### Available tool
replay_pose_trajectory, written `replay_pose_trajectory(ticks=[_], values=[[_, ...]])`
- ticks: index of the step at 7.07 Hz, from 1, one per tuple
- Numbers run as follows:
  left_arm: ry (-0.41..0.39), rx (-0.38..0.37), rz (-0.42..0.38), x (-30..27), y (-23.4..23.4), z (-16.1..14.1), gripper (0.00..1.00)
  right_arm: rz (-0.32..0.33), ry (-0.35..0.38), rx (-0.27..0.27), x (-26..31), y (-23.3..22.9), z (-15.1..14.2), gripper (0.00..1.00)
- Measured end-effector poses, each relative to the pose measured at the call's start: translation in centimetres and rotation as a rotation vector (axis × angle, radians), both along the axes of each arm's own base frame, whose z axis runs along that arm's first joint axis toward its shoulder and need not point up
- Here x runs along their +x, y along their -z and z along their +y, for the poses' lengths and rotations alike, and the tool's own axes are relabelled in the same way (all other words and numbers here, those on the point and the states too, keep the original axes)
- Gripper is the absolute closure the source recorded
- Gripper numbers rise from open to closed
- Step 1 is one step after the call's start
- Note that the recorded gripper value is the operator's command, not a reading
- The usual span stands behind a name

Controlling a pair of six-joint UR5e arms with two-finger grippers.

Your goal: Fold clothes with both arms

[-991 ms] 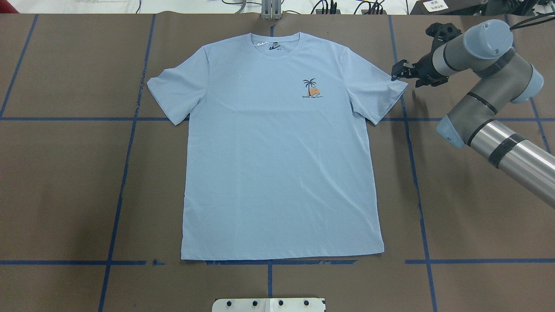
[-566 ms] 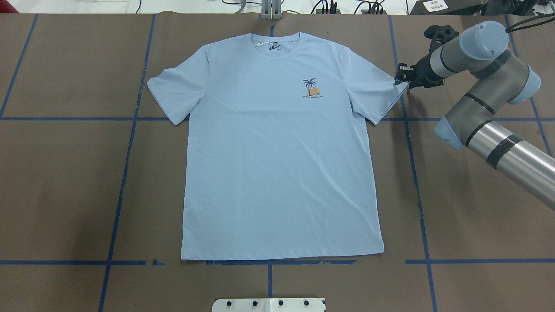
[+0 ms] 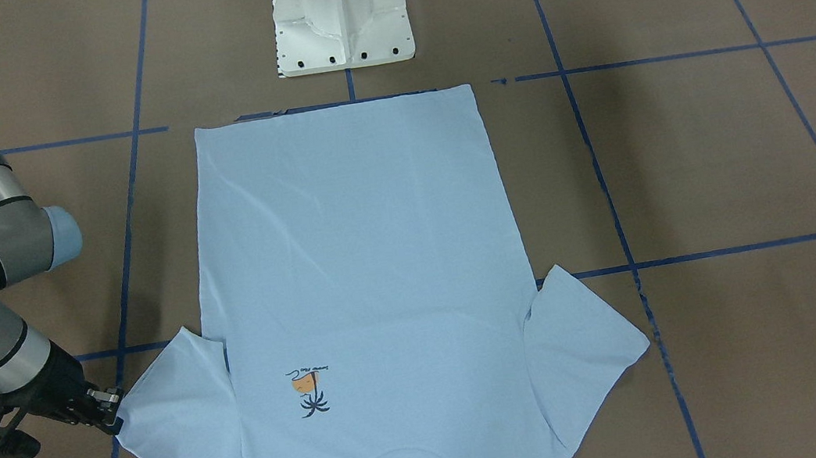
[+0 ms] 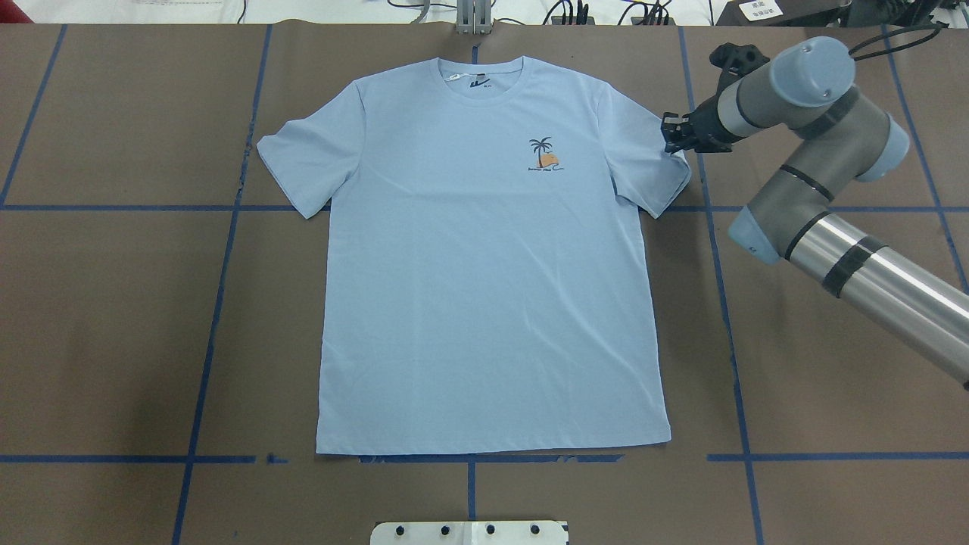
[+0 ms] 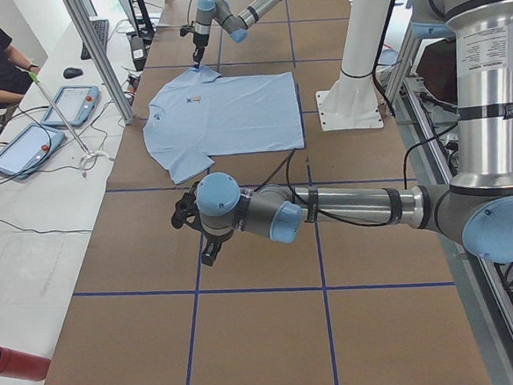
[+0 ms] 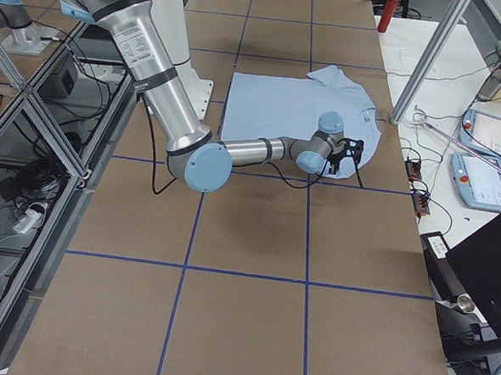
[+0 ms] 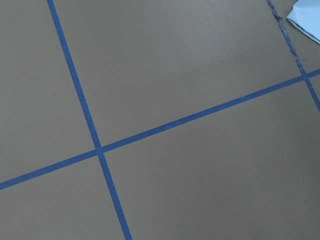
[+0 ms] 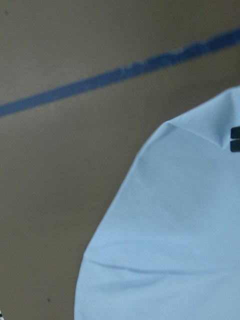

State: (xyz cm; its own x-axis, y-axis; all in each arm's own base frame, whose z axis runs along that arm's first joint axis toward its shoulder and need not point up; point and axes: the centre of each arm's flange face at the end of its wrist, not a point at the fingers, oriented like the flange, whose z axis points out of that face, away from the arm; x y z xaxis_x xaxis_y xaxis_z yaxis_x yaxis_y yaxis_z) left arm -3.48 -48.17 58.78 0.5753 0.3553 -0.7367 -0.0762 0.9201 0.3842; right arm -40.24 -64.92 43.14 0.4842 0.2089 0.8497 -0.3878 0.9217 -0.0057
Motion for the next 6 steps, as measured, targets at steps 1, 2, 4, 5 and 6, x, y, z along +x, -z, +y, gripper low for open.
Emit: replay_pose_trajectory(ticks=[1, 2, 4, 5, 6], values=[[0.000, 0.001, 0.000, 0.0, 0.0, 0.0, 0.00, -0.031, -0.039, -0.023, -4.0, 4.1, 0.3, 1.00], [0.000, 0.002, 0.000, 0.0, 0.1, 0.0, 0.00, -0.032, -0.071, -0.036, -7.1, 7.3, -0.4, 1.00], [0.007, -0.002, 0.006, 0.1, 0.6, -0.2, 0.00, -0.002, -0.114, -0.041, -10.6, 11.1, -2.9, 0.01], [0.027, -0.022, 0.024, 0.4, 1.5, -0.8, 0.00, 0.001, -0.120, -0.033, -11.2, 12.3, -3.3, 0.00], [0.044, -0.041, 0.054, 2.0, 3.1, -1.9, 0.00, -0.015, -0.123, -0.020, -11.6, 13.9, -3.1, 0.00]])
